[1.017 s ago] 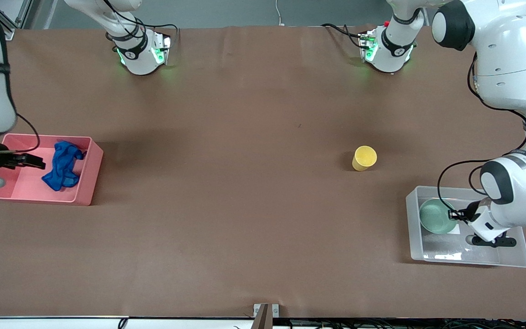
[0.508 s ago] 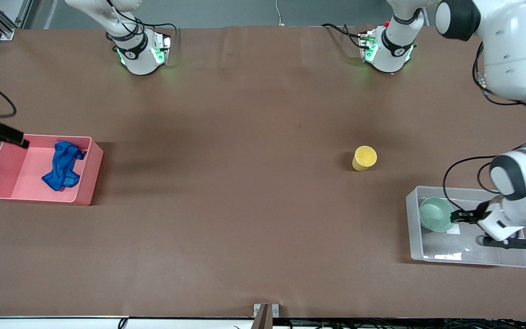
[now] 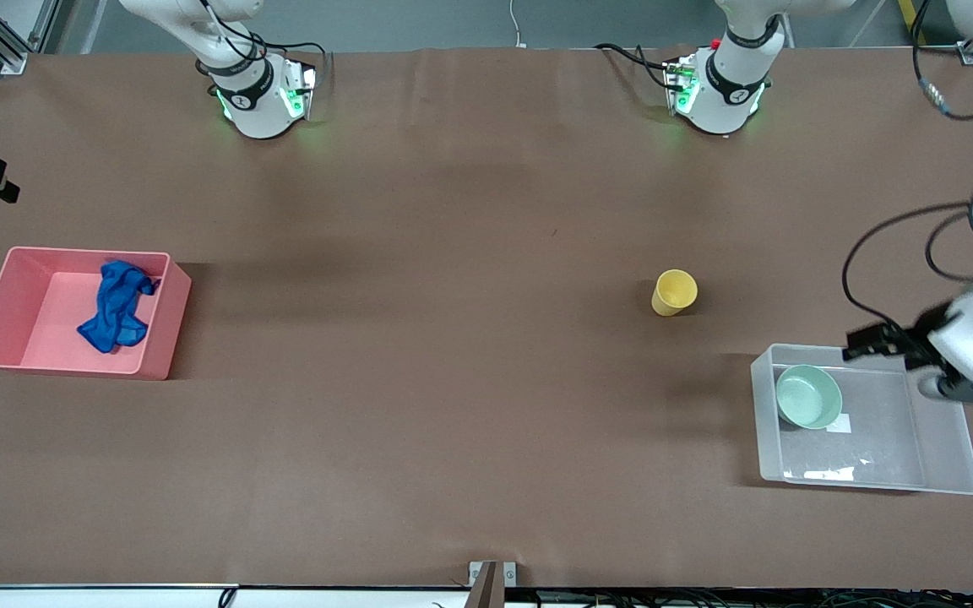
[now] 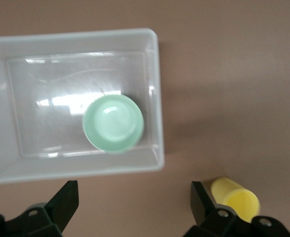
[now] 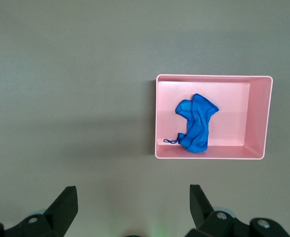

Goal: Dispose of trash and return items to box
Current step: 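Move the left gripper to the yellow cup and grasp it, then carry the yellow cup with the left gripper into the green bowl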

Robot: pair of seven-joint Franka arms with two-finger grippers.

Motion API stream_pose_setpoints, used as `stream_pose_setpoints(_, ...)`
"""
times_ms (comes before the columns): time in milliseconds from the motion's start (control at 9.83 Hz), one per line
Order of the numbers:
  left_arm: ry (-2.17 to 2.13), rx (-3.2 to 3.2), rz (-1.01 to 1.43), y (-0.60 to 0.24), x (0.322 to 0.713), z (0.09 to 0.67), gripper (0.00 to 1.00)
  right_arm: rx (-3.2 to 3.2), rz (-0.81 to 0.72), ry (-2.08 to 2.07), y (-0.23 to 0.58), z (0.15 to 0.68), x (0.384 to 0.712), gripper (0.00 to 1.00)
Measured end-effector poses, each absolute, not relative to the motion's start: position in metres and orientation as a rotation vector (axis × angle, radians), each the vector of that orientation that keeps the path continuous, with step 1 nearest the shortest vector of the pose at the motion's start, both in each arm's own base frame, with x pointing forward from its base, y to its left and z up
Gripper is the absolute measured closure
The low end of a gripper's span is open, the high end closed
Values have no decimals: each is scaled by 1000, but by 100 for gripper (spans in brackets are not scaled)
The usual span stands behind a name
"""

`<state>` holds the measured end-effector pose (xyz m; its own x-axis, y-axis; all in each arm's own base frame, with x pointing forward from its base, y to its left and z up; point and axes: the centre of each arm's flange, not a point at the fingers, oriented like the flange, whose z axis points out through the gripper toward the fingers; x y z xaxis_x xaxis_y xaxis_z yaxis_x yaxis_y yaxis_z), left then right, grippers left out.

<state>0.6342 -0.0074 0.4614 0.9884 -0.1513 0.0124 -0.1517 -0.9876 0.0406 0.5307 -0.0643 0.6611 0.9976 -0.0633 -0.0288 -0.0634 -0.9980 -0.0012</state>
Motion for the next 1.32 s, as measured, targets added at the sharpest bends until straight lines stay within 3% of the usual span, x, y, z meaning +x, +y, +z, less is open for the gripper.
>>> stream_pose_setpoints(203, -234, 3123, 17, -67, 579, 441, 0, -3135, 54, 167, -61, 656, 534, 0)
stream_pose_setpoints(508, -197, 3114, 106, -121, 517, 352, 0, -3136, 30, 171, -60, 663, 533, 0)
stream_pose_setpoints(915, -246, 3087, 2, -143, 500, 245, 3, -3136, 26, 170, -59, 664, 533, 0)
stream_pose_setpoints(1322, -274, 3090, -93, -144, 494, 209, 63, -3134, 67, 170, -59, 662, 531, 0)
